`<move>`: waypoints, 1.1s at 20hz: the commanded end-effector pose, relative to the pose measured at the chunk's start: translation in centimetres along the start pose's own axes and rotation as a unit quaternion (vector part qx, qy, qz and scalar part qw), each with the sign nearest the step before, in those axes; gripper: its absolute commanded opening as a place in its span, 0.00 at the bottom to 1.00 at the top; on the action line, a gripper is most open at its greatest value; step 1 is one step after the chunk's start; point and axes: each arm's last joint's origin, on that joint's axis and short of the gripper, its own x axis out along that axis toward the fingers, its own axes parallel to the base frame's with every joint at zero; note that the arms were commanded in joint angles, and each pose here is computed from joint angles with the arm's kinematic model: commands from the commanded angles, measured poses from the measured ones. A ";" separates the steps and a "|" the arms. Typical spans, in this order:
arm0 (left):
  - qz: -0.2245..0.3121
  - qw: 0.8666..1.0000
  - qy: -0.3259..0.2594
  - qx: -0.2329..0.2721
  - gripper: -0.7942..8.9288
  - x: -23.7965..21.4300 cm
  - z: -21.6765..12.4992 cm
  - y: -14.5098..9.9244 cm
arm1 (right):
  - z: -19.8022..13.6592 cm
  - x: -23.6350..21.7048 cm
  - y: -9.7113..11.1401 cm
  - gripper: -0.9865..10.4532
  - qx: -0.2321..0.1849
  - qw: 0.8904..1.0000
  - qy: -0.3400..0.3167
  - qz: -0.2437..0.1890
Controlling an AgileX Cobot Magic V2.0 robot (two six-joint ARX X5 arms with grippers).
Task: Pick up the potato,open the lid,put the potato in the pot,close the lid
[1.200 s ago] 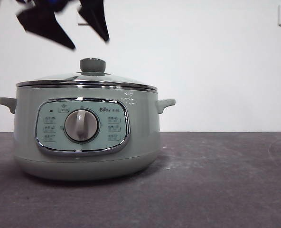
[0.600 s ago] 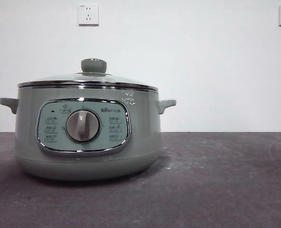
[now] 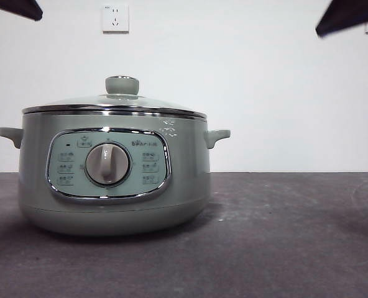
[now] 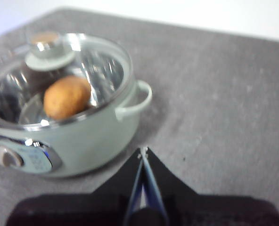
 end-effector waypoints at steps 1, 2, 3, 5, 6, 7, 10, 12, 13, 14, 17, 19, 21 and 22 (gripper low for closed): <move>-0.002 1.000 -0.008 0.003 0.08 0.0 0.1 -0.1 | -0.3 0.3 0.0 0.07 0.015 1.000 0.008 -0.003; -0.002 1.000 -0.008 0.003 0.08 0.0 0.1 -0.1 | -0.3 0.3 0.0 0.07 0.016 1.000 0.008 -0.002; -0.002 1.000 -0.007 0.003 0.08 0.0 0.1 -0.1 | -0.4 0.3 0.0 0.07 0.016 1.000 0.009 -0.002; -0.002 1.000 -0.004 0.004 0.08 0.0 0.1 -0.1 | -0.4 0.3 0.1 0.07 0.016 1.000 0.011 0.000; -0.002 1.000 -0.004 0.004 0.08 0.0 0.1 -0.1 | -0.4 0.3 0.0 0.07 0.016 1.000 0.010 -0.001; -0.002 1.000 -0.004 0.004 0.08 0.0 0.1 -0.1 | -0.4 0.3 0.0 0.07 0.016 1.000 0.010 -0.001; -0.002 1.000 -0.003 0.004 0.08 0.0 0.1 -0.1 | -0.4 0.3 0.0 0.07 0.016 1.000 0.010 -0.002; -0.001 1.000 -0.003 0.004 0.08 0.0 0.1 -0.1 | -0.4 0.3 0.0 0.07 0.016 1.000 0.010 -0.001; -0.002 1.000 -0.002 0.004 0.08 0.0 0.0 -0.1 | -0.4 0.3 0.0 0.07 0.016 1.000 0.010 -0.002; -0.002 1.000 0.002 0.005 0.08 0.0 -0.1 -0.1 | -0.4 0.3 0.0 0.07 0.016 1.000 0.010 -0.002; 0.019 1.000 -0.014 0.017 0.08 -1.3 0.0 0.7 | -0.4 0.3 0.0 0.07 0.016 1.000 0.010 0.000; 0.046 0.998 -0.039 0.001 0.08 -2.5 0.2 1.8 | -0.4 0.3 0.0 0.07 0.016 1.000 0.010 -0.001; 0.092 0.993 -0.066 -0.020 0.08 -3.7 0.2 3.0 | -0.4 0.3 0.0 0.07 0.016 1.000 0.009 0.000; 0.118 0.990 -0.078 -0.027 0.08 -4.3 0.0 3.5 | -0.4 0.3 0.0 0.07 0.016 1.000 0.009 0.000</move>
